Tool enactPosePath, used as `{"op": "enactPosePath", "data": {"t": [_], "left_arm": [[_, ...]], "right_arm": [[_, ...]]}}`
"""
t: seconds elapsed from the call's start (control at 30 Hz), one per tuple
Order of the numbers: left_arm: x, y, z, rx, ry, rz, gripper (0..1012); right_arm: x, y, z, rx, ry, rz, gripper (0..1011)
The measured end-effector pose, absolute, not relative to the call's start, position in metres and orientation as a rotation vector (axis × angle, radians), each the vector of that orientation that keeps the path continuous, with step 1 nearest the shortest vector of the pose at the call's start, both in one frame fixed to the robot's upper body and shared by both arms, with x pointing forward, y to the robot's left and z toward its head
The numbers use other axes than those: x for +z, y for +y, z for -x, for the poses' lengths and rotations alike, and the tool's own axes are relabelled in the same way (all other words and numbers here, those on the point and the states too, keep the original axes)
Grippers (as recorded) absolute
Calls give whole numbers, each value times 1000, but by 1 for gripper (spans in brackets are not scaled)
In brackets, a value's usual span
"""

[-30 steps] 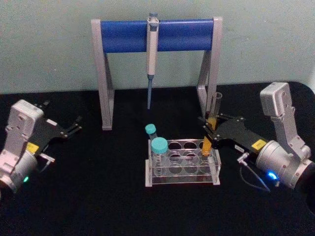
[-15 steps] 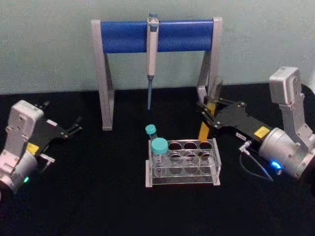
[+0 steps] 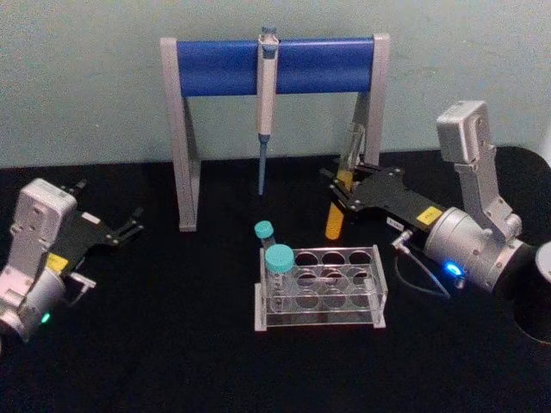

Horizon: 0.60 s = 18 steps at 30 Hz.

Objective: Pick up the test tube from the test tube rack, shake it, then place it back into the test tube rack.

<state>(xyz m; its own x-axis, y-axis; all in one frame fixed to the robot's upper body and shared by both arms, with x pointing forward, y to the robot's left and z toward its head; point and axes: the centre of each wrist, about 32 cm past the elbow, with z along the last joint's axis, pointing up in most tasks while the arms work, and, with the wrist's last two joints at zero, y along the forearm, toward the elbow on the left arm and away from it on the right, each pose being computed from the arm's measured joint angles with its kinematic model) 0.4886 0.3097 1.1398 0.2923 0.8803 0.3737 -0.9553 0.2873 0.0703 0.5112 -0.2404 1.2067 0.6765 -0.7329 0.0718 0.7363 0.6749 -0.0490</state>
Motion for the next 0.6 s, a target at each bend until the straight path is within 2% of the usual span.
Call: {"op": "enactPosePath", "data": {"t": [0.3,0.6], "left_arm": [[1140,310,-489,1248,-285,-304,1001],[1140,310,-489,1248,-285,-304,1001]], "right_arm": [[1208,-238,-516,-823,-48,69,235],[1208,-253,-508,-890,-53,80,235]]}}
